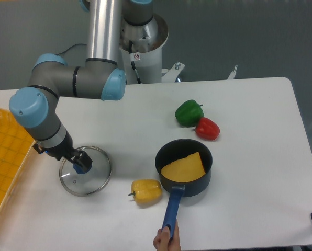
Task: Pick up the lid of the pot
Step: 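Lower the gripper around the blue knob of the glass lid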
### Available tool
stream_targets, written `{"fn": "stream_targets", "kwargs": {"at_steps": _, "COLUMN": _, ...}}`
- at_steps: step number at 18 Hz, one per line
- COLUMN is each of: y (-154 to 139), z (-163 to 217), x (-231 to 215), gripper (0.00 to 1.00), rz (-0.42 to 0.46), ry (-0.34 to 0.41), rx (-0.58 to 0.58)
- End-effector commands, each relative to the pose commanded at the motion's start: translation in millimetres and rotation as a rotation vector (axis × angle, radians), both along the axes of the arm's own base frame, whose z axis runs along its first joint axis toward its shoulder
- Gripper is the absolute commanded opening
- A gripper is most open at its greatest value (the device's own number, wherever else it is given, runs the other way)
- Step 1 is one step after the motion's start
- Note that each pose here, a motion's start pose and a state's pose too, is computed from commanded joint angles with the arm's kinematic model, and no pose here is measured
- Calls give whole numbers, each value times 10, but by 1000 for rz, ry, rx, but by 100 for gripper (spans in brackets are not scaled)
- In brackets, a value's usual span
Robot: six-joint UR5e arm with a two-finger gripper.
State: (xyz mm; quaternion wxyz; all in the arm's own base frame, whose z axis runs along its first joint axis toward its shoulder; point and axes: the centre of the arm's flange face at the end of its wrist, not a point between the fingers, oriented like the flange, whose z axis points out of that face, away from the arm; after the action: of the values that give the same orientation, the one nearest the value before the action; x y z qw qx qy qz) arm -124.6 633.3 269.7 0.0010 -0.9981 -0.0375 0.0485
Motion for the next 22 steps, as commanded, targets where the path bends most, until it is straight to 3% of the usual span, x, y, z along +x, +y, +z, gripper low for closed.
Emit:
{"fn": "stream_targets", "kwargs": {"at_steps": 6, "y": -86, "z": 30, "x": -183, "gripper": 100, "rz": 218, "ry": -9, "rx": 23}}
{"fn": "stream_targets", "kwargs": {"at_steps": 17, "y": -108, "z": 43, "x": -240, "gripper": 100, "rz": 415, "ry": -5, "rx": 41}}
{"fn": "stream_targets", "kwargs": {"at_steps": 22, "y": -106, "z": 32, "x": -260, "gripper": 100, "rz": 422, "ry": 2, "rx": 38}}
